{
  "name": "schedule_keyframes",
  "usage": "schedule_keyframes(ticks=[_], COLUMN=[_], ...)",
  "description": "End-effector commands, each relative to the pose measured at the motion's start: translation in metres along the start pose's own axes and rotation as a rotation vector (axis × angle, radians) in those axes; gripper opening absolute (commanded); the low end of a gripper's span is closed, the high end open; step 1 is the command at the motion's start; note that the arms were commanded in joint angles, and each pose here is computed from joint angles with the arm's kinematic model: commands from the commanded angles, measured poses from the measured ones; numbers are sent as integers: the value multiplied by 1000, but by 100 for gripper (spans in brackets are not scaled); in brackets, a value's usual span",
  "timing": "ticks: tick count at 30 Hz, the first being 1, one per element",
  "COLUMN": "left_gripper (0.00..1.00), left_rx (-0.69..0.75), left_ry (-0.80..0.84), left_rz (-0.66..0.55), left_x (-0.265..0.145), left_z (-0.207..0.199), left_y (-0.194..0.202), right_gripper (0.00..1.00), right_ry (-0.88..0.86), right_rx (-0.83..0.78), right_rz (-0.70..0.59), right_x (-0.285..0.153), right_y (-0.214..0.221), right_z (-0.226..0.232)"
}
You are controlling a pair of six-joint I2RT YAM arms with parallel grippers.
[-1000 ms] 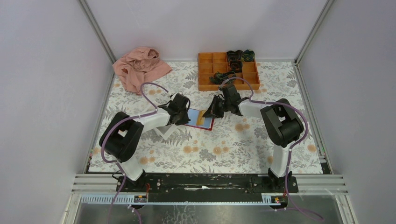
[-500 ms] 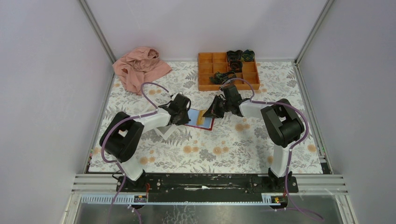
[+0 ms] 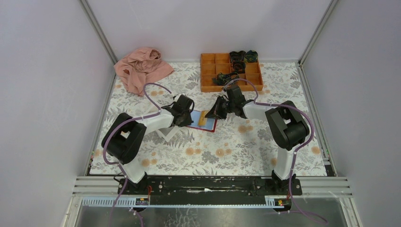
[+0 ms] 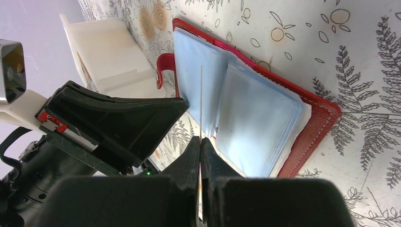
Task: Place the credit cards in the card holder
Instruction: Insert the credit card into the card holder.
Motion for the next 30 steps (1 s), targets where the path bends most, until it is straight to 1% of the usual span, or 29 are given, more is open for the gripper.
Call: schedule_keyframes(ticks=[1, 12, 30], left_gripper=[0, 0, 0], left_rx=[10, 16, 30], left_ry=[-57, -63, -78], left_rz=[30, 35, 39], left_x=[4, 4, 6], left_z=[5, 3, 4], left_y=[8, 9, 9], right_gripper=[0, 0, 0], right_ry=[-54, -49, -57], right_rx=[-33, -12, 10], right_rz=[-38, -30, -30], right_x=[-13, -5, 0], right_y=[-6, 0, 1], right_z=[15, 3, 0])
Point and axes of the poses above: each gripper's point midway between its finger pads, its own x axis out along the fingers, its own z axis along the line the jaws close on, y = z × x, the point moved 8 cm from there along -x, back along the fingers, and after that the axes turned 9 degrees about -x, right-handed, at the moved point
